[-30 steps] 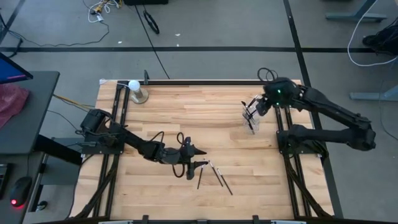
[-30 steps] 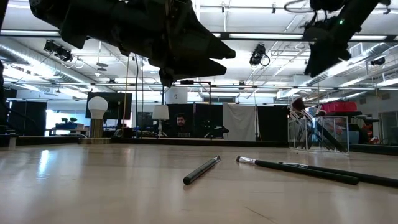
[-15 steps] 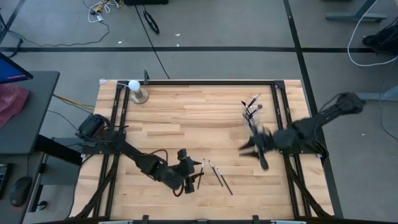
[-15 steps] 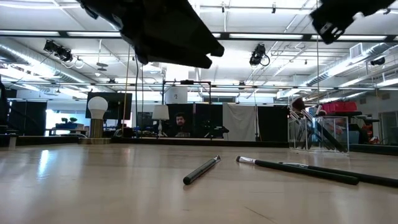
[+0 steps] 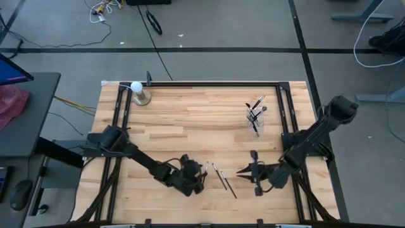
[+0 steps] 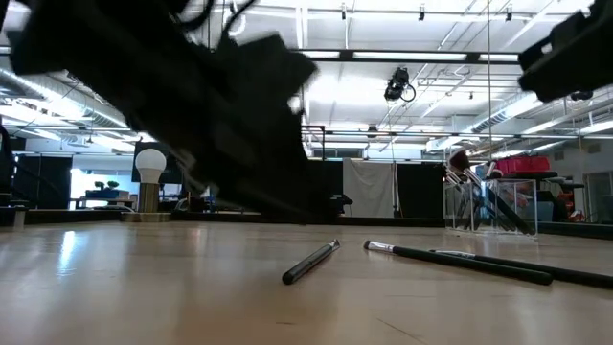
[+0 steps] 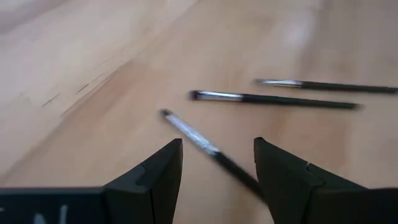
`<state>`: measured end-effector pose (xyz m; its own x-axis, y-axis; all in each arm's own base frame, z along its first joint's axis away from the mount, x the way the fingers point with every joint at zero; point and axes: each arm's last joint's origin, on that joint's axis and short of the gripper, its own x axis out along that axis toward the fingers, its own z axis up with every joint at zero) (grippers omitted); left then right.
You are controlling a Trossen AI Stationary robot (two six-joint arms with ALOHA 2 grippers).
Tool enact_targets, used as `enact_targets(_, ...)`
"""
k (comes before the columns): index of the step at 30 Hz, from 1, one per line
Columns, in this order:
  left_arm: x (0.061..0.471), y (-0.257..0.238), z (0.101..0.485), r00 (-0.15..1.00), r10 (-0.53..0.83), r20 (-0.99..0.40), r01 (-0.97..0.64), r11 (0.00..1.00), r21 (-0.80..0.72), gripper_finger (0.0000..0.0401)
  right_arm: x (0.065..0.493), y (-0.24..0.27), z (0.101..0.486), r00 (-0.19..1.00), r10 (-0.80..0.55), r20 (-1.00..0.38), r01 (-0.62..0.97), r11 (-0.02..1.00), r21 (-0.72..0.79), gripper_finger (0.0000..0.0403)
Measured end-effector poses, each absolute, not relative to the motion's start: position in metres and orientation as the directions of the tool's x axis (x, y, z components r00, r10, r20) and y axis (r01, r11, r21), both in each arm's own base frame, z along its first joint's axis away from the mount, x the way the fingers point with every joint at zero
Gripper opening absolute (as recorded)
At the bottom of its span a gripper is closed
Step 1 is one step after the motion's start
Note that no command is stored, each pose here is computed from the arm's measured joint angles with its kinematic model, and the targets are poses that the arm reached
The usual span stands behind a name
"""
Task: Sort items
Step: Put the silver eyeshadow brush into the transparent organizer
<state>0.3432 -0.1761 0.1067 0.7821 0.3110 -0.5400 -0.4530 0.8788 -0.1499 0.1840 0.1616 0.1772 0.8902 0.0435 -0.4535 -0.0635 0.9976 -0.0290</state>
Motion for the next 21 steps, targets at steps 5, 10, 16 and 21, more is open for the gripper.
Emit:
enact_targets(5, 0.35, -0.163, 0.09, 0.752, 0.351, -0.558, -0.508, 0.848, -0.153, 0.0199, 0.193, 0.168, 0.161, 0.89, 0.016, -0.455, -0.048, 0.997, -0.059, 0.0049)
enact_targets(10, 0.353, -0.157, 0.087, 0.743, 0.365, -0.56, -0.507, 0.854, -0.115, 0.0185, 0.194, 0.168, 0.16, 0.896, -0.005, -0.445, -0.028, 0.997, -0.069, 0.0048)
enact_targets(16, 0.351, -0.153, 0.084, 0.706, 0.384, -0.595, -0.502, 0.864, -0.038, 0.0136, 0.194, 0.168, 0.16, 0.896, -0.01, -0.443, -0.024, 0.997, -0.07, 0.0048)
enact_targets(21, 0.347, -0.152, 0.081, 0.674, 0.383, -0.632, -0.5, 0.866, -0.008, 0.0095, 0.194, 0.168, 0.16, 0.896, -0.009, -0.443, -0.024, 0.997, -0.07, 0.0048)
